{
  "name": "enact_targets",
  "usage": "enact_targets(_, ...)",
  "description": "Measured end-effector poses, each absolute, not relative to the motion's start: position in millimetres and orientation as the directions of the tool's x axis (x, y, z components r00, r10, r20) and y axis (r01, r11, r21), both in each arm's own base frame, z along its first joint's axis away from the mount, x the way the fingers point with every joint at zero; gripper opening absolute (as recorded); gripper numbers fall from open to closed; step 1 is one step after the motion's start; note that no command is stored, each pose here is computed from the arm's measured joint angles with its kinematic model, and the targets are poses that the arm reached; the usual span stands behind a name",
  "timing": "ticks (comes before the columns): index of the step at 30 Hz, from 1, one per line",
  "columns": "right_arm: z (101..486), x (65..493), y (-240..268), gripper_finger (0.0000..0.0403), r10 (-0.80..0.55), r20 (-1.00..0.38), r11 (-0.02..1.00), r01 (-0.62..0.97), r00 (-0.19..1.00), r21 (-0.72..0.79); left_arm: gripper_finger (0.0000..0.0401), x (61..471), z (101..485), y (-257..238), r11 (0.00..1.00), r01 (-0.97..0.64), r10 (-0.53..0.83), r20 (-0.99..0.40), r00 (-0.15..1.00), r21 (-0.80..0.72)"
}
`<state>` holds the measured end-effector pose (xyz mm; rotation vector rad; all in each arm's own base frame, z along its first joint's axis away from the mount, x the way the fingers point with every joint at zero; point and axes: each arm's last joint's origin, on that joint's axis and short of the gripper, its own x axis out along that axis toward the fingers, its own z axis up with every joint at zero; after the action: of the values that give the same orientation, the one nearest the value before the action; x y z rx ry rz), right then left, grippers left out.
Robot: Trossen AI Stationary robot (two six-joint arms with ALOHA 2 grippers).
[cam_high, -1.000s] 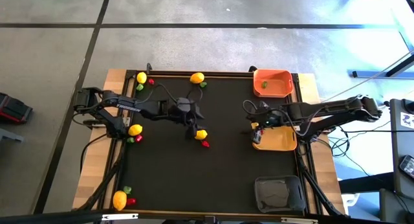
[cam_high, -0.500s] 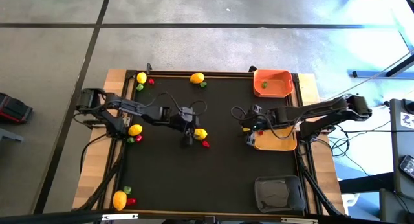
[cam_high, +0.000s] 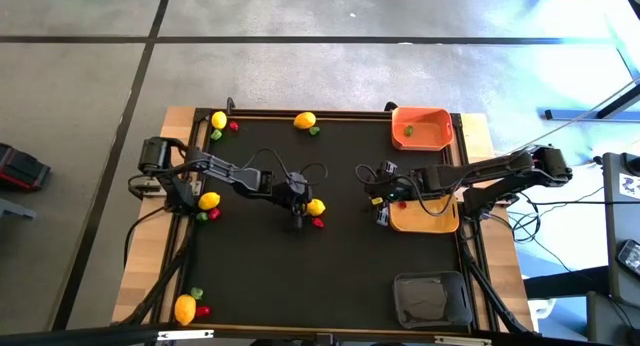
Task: Sort produce into baskets
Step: Put the middle right yellow lemon into the black bin
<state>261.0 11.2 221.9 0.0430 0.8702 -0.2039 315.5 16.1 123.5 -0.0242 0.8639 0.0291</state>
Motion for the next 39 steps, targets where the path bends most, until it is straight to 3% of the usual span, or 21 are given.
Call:
enact_targets(5, 224.6, 264.2, 11.5, 0.0312, -0.155, -0.736, 0.985, 0.165, 0.659, -0.059, 0.0181, 318.8, 126.6, 16.4, 1.0, -0.021, 0.016, -0.738, 0.675, 0.003)
enact_targets(10, 232.5, 272.4, 13.6, 0.0312, -0.094, -0.66, 0.995, 0.083, 0.745, -0.048, 0.0183, 326.2, 156.3, 19.6, 0.999, -0.034, 0.031, -0.662, 0.749, 0.009)
enact_targets(17, 249.5, 284.6, 14.5, 0.0312, -0.082, -0.484, 0.996, 0.065, 0.871, -0.053, 0.0197, 332.1, 213.6, 20.0, 0.999, -0.038, 0.041, -0.453, 0.89, 0.016)
enact_targets(25, 262.0, 290.4, 14.6, 0.0305, -0.088, -0.356, 0.996, 0.08, 0.93, -0.037, 0.0197, 334.5, 227.4, 14.9, 1.0, -0.024, 0.028, -0.401, 0.916, 0.014)
enact_targets(29, 261.8, 290.3, 14.4, 0.0269, -0.096, -0.357, 0.995, 0.087, 0.929, -0.041, 0.0197, 336.0, 230.6, 11.0, 1.0, -0.011, 0.017, -0.368, 0.93, 0.018)
enact_targets(39, 260.4, 289.7, 14.7, 0.0134, -0.084, -0.373, 0.996, 0.068, 0.924, -0.054, 0.0203, 336.5, 232.4, 9.3, 0.999, -0.002, 0.015, -0.351, 0.936, 0.038)
